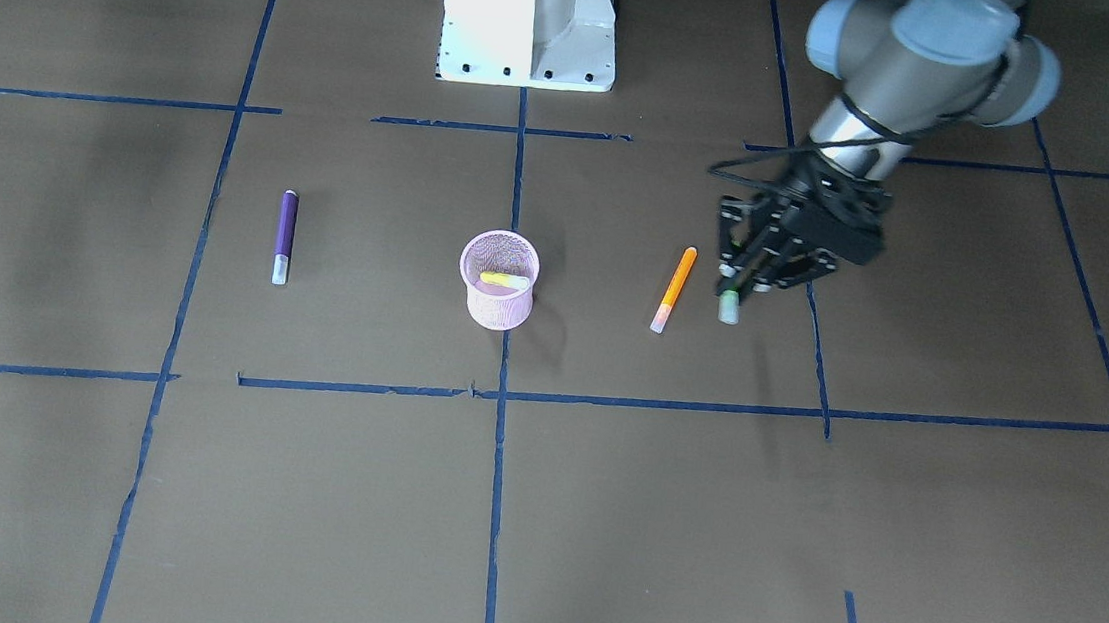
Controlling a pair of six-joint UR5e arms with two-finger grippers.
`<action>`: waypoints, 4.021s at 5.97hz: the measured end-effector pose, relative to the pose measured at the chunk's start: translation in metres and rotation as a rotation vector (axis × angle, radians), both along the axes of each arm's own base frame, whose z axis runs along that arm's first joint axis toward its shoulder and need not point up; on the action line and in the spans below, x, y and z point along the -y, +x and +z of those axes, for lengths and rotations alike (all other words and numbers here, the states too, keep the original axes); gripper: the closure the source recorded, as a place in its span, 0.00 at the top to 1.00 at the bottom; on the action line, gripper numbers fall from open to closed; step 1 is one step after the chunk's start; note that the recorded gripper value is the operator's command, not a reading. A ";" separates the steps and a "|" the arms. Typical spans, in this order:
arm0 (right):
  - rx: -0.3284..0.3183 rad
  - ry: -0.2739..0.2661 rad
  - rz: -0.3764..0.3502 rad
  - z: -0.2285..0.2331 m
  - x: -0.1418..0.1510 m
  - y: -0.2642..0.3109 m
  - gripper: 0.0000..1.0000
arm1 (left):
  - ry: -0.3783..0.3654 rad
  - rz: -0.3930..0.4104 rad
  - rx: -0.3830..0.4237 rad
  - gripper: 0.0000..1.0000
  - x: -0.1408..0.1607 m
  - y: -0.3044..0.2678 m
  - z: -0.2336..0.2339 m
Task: Collect pens into pen holder
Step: 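Carry the green highlighter to the cup and drop it in with the left gripper, then move the left gripper above the orange highlighter while the right gripper descends to purple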
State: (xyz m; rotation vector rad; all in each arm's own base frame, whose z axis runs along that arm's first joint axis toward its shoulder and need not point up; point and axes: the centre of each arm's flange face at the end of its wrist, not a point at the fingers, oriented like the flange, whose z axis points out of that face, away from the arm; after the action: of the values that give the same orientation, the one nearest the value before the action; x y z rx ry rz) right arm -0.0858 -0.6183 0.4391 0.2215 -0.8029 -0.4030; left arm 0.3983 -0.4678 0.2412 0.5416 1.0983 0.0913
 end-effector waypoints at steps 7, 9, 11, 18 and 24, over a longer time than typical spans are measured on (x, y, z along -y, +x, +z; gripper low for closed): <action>-0.002 -0.009 0.003 0.003 0.000 0.000 1.00 | -0.012 -0.361 -0.133 0.06 -0.034 0.143 -0.112; -0.002 -0.007 0.003 0.003 -0.001 0.000 1.00 | -0.013 -0.354 -0.096 0.78 -0.038 0.160 -0.098; -0.001 -0.017 0.012 0.002 -0.002 0.000 1.00 | -0.016 -0.328 -0.098 1.00 -0.050 0.169 -0.099; -0.006 -0.234 0.213 -0.104 -0.095 -0.172 0.99 | -0.313 0.015 0.076 1.00 -0.022 0.082 -0.031; -0.078 -0.274 0.238 -0.060 -0.197 -0.331 0.94 | -0.255 0.090 0.194 1.00 -0.011 0.062 0.008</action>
State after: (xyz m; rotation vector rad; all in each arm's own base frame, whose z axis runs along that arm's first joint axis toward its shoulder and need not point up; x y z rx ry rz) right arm -0.4166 -0.4215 0.3790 0.0440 -0.7359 -0.0755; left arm 0.4601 -0.4570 0.2495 0.2493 0.9279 0.0787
